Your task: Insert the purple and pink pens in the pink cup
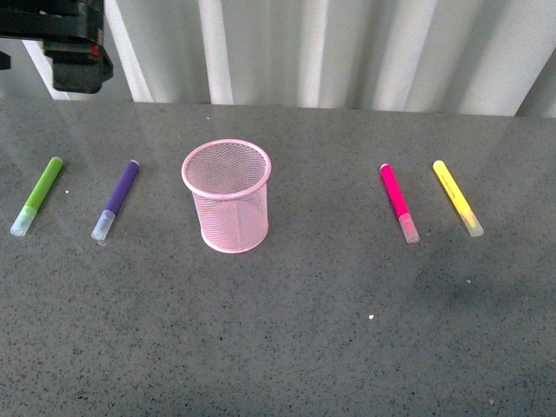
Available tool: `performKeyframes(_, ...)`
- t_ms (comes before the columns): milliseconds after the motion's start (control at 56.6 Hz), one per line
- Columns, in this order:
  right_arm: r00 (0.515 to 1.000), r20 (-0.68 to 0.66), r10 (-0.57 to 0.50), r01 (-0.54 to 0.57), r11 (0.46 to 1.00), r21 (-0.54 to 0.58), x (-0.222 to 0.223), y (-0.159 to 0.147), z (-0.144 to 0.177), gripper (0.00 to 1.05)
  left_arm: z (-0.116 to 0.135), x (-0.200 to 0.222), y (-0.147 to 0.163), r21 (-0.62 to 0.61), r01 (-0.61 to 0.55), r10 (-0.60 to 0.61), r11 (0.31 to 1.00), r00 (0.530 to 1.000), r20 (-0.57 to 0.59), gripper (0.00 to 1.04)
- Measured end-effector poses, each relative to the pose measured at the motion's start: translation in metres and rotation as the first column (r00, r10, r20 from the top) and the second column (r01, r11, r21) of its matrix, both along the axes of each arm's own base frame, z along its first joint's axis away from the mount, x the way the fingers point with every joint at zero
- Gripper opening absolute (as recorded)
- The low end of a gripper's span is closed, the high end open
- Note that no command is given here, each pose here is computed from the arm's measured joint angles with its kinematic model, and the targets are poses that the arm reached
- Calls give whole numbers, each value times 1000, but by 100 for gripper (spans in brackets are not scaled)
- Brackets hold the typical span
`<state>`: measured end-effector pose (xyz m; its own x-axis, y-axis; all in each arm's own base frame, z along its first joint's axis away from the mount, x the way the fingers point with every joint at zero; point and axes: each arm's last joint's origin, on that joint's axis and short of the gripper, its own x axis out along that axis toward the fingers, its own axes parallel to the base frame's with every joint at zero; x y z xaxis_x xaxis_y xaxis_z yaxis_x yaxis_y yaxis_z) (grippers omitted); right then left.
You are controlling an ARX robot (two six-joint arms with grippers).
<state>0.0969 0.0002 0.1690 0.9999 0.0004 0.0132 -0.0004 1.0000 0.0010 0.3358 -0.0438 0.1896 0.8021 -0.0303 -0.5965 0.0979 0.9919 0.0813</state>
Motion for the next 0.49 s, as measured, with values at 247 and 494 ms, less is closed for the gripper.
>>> performKeyframes(247, 1000, 0, 0, 0, 1000, 0, 0, 0, 0, 98, -39, 40, -14, 82, 50, -40, 995, 992, -122, 98)
performKeyframes(494, 1000, 0, 0, 0, 1000, 0, 0, 0, 0, 98, -61, 62, -23, 90, 59, -43, 994, 984, -171, 98)
